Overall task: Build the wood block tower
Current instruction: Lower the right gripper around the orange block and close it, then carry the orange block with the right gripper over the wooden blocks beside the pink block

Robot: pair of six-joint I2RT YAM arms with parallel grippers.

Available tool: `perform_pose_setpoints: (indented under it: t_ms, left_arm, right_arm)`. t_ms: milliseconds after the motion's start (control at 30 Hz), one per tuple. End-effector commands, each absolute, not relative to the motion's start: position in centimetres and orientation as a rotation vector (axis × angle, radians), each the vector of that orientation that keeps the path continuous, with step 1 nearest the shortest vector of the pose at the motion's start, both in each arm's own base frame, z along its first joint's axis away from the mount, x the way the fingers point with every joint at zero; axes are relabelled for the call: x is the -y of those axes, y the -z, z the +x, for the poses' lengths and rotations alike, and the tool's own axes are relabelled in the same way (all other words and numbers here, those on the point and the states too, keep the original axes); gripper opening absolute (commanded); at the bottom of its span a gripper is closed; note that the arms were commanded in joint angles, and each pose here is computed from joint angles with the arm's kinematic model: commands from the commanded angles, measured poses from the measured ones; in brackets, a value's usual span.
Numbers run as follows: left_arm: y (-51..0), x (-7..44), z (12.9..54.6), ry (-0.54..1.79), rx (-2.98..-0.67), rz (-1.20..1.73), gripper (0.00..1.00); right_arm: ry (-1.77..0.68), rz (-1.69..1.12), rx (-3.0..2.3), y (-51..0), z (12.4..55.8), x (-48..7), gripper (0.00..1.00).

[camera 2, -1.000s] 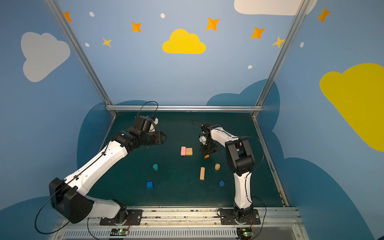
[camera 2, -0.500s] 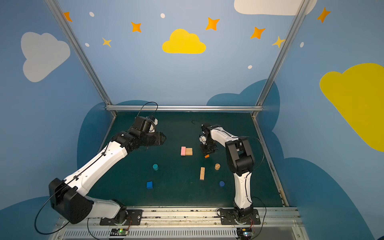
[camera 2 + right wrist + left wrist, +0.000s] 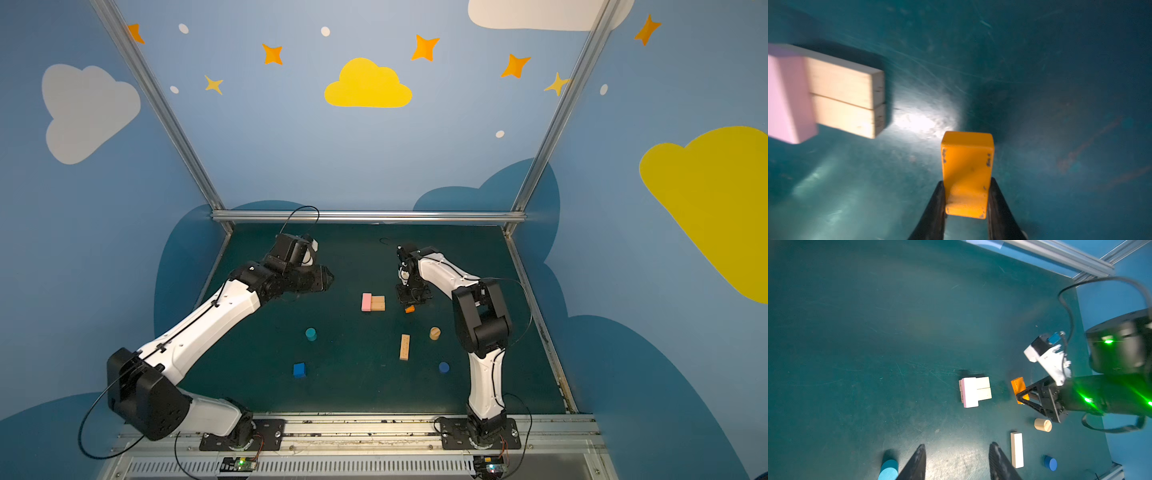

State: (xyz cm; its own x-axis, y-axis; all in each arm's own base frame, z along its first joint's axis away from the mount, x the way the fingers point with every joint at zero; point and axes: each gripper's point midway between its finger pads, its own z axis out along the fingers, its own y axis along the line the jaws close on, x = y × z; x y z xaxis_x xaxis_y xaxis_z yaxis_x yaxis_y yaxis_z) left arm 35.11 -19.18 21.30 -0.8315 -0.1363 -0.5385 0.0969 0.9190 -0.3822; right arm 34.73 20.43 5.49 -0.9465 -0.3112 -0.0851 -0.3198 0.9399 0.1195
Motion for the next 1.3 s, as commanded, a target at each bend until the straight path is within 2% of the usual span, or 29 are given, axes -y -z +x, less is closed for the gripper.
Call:
perform_pose_setpoints:
  t_ms: [0, 667, 1267]
  left_arm:
    - [-20.8, 19.5, 35.2, 0.556, -2.513, -0.031, 0.49]
    - [-20.2, 19.4, 35.1, 0.553, -2.524, -0.03, 0.49]
    - [-20.3, 19.3, 35.0, 0.555, -2.521, -0.032, 0.49]
  right_arm:
    - [-0.244, -0.419, -2.985, -8.0, 35.1, -21.8, 0.0]
    - [-0.312, -0.35, -2.985, -7.6, 36.0, -28.0, 0.0]
    - [-0.319, -0.312, -3.02, -5.7, 36.2, -29.5, 0.0]
